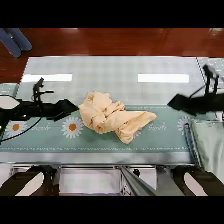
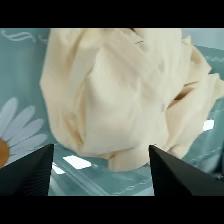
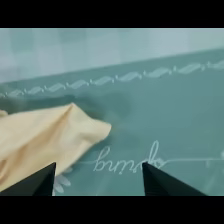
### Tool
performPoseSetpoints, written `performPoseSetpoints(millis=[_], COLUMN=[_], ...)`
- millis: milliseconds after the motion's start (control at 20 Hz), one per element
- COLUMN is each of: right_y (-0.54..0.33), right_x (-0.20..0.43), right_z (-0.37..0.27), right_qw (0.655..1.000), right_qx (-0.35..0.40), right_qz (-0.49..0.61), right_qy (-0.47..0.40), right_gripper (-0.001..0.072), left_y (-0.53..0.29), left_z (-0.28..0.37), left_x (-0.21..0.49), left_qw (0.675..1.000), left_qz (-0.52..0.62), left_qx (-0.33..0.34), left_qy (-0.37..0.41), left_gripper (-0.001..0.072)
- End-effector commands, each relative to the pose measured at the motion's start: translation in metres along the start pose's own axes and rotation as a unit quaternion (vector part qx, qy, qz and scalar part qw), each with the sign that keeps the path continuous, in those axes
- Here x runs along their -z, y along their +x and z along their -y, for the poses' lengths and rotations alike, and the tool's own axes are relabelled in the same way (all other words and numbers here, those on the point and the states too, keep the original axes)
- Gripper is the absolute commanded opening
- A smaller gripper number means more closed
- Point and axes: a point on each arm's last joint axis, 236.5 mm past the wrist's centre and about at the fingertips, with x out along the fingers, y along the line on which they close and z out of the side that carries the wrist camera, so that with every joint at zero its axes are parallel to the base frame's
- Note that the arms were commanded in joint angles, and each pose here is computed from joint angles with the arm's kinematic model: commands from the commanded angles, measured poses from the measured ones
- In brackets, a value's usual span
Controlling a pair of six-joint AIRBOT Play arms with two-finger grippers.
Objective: Fold the shirts.
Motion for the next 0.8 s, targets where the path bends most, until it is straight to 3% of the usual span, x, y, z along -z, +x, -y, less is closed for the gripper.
performPoseSetpoints(millis=[0, 200, 250, 300, 550, 750], right_y=[0.034, 0.055, 0.057, 0.058, 0.067, 0.102], right_x=[0.065, 0.108, 0.112, 0.114, 0.087, 0.106], right_z=[0.018, 0.017, 0.015, 0.013, -0.013, -0.051], right_qw=[0.995, 0.990, 0.989, 0.987, 0.975, 0.965], right_qx=[-0.040, -0.061, -0.068, -0.074, -0.143, -0.178], right_qz=[-0.002, -0.061, -0.065, -0.068, -0.033, -0.102], right_qy=[0.093, 0.113, 0.117, 0.123, 0.168, 0.164], right_gripper=[0.0617, 0.0617, 0.0617, 0.0617, 0.0616, 0.0616], left_y=[0.048, 0.072, 0.073, 0.071, 0.043, 0.031], left_z=[0.006, 0.000, 0.002, 0.007, 0.034, 0.042], left_x=[0.000, 0.002, -0.002, -0.006, -0.031, -0.032], left_qw=[0.997, 0.994, 0.994, 0.995, 0.992, 0.989], left_qz=[-0.039, -0.086, -0.085, -0.084, -0.077, -0.087], left_qx=[0.046, 0.043, 0.045, 0.053, 0.092, 0.107], left_qy=[-0.042, -0.053, -0.043, -0.015, 0.049, 0.061], left_gripper=[0.0698, 0.0678, 0.0418, 0.0041, 0.0026, 0.0025])
